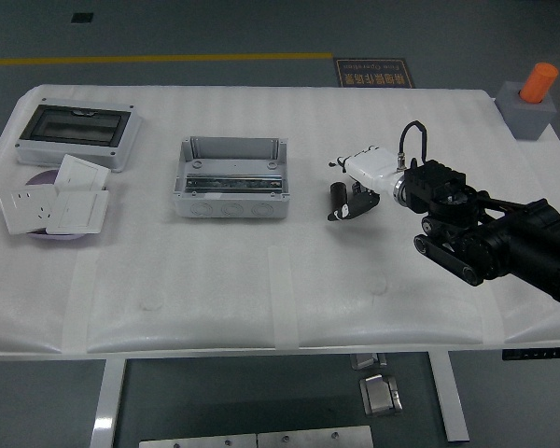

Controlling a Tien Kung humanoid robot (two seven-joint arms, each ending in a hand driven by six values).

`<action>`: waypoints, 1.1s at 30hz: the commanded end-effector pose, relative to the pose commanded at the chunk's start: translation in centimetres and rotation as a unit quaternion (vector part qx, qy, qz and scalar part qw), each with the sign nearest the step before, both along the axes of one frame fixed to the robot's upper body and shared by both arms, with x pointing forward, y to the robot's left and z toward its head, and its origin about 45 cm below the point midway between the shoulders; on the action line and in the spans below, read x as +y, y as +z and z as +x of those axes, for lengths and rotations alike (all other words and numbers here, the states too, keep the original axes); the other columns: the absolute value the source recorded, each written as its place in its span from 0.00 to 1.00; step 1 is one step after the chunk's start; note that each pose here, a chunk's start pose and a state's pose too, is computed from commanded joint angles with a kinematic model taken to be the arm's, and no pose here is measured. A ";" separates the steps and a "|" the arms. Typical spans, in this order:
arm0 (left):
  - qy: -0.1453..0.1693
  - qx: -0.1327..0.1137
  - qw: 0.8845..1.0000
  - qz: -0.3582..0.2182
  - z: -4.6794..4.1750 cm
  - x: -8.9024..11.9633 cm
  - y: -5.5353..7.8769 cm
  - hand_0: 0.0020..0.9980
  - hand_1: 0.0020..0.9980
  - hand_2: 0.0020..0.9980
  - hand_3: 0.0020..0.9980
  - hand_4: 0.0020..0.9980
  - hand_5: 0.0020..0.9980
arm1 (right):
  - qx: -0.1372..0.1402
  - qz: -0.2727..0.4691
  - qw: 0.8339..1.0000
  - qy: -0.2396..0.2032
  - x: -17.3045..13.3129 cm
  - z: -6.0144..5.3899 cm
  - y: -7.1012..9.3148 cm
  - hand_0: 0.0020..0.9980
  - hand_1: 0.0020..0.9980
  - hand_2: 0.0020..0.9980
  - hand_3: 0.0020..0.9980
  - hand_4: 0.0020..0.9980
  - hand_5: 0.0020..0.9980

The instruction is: Pick up the battery,place it into the box

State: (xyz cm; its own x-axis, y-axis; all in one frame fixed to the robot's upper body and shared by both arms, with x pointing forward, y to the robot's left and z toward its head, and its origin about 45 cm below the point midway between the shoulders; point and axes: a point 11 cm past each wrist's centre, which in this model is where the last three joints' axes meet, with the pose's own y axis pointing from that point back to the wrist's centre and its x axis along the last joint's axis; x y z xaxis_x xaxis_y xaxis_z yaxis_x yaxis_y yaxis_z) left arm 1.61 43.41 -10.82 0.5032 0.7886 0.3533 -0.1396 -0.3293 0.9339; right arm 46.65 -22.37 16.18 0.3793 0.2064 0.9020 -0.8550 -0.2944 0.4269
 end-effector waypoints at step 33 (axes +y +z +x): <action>-0.005 -0.002 1.000 0.000 0.00 0.0 0.0 0.59 0.61 0.48 0.61 0.44 0.49 | 0.003 0.014 1.000 -0.010 -0.5 -0.8 -1.5 0.92 0.80 0.74 0.77 0.79 0.51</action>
State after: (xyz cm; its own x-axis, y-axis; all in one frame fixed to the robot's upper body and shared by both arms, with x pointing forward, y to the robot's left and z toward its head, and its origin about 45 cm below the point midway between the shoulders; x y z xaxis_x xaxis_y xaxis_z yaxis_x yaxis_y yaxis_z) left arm 1.61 43.43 -10.80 0.5096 0.7836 0.3553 -0.1457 -0.3285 0.9332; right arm 45.81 -22.84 14.66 0.3889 0.1736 0.9048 -0.8582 -0.2889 0.4243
